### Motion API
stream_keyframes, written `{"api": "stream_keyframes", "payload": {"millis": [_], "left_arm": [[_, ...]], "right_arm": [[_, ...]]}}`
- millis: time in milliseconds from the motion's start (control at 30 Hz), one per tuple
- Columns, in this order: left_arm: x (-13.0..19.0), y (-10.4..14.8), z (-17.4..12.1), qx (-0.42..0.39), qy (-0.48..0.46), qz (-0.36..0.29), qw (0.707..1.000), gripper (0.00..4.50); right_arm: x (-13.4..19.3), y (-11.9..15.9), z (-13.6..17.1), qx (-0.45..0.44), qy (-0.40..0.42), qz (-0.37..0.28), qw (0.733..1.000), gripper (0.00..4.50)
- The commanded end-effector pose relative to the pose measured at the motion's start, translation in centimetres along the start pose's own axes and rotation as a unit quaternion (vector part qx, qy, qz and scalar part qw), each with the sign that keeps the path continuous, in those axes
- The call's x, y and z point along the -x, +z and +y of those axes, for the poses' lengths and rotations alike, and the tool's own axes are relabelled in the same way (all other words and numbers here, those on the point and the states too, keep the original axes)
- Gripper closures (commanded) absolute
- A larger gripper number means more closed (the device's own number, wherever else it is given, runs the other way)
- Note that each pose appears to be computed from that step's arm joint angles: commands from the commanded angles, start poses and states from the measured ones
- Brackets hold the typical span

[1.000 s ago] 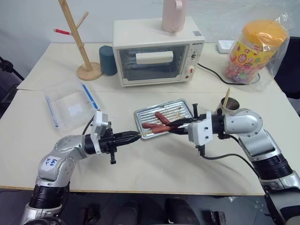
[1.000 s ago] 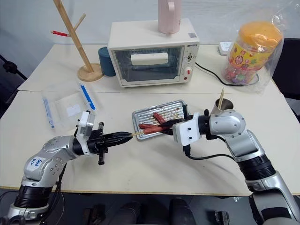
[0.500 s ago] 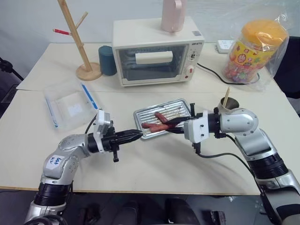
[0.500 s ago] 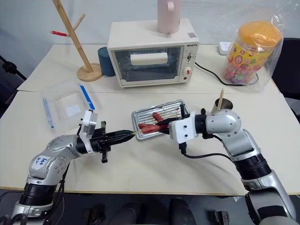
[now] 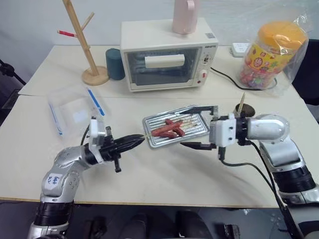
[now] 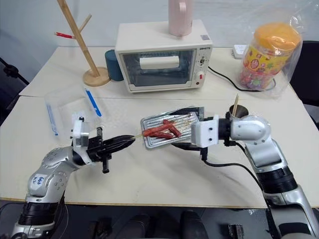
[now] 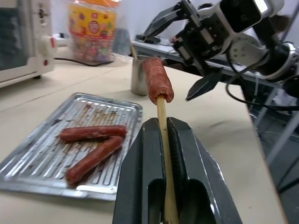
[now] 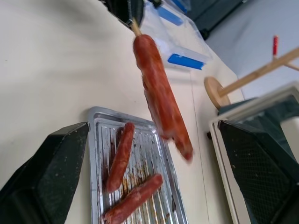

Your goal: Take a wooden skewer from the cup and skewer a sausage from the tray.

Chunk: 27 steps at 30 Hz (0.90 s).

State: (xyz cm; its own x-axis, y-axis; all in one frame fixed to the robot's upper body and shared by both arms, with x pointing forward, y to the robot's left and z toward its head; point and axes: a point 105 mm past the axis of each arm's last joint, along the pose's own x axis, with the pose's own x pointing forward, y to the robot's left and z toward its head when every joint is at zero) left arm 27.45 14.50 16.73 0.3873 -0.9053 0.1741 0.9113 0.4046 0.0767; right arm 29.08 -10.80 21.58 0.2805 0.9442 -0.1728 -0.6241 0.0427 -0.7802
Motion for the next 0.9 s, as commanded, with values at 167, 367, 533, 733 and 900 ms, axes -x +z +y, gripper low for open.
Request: {"api": "stream_keyframes", "payload": {"millis": [167,367,533,733,900], "left_arm": [[6.0,3.3,4.2,-0.042,0.234,-0.080,0.968,4.50],[11.8,5.2,8.7,-0.046,0.445,-0.140,0.883,4.50],[13.5,4.6,11.6,-0.027,0.517,-0.129,0.846,4.50],[12.7,3.9,13.6,-0.021,0.517,-0.110,0.848,4.50],[11.7,3.9,13.5,-0.040,0.501,-0.089,0.860,3.55]], "right_arm": [[3.6,4.0,0.2,-0.203,-0.115,-0.153,0.960,0.03],[4.1,3.7,2.4,-0.242,-0.159,-0.136,0.947,0.03],[3.7,3.2,2.8,-0.232,-0.172,-0.118,0.950,0.03],[3.3,3.3,2.8,-0.223,-0.170,-0.114,0.953,0.03],[3.2,3.1,3.7,-0.229,-0.155,-0.101,0.956,0.00]]}}
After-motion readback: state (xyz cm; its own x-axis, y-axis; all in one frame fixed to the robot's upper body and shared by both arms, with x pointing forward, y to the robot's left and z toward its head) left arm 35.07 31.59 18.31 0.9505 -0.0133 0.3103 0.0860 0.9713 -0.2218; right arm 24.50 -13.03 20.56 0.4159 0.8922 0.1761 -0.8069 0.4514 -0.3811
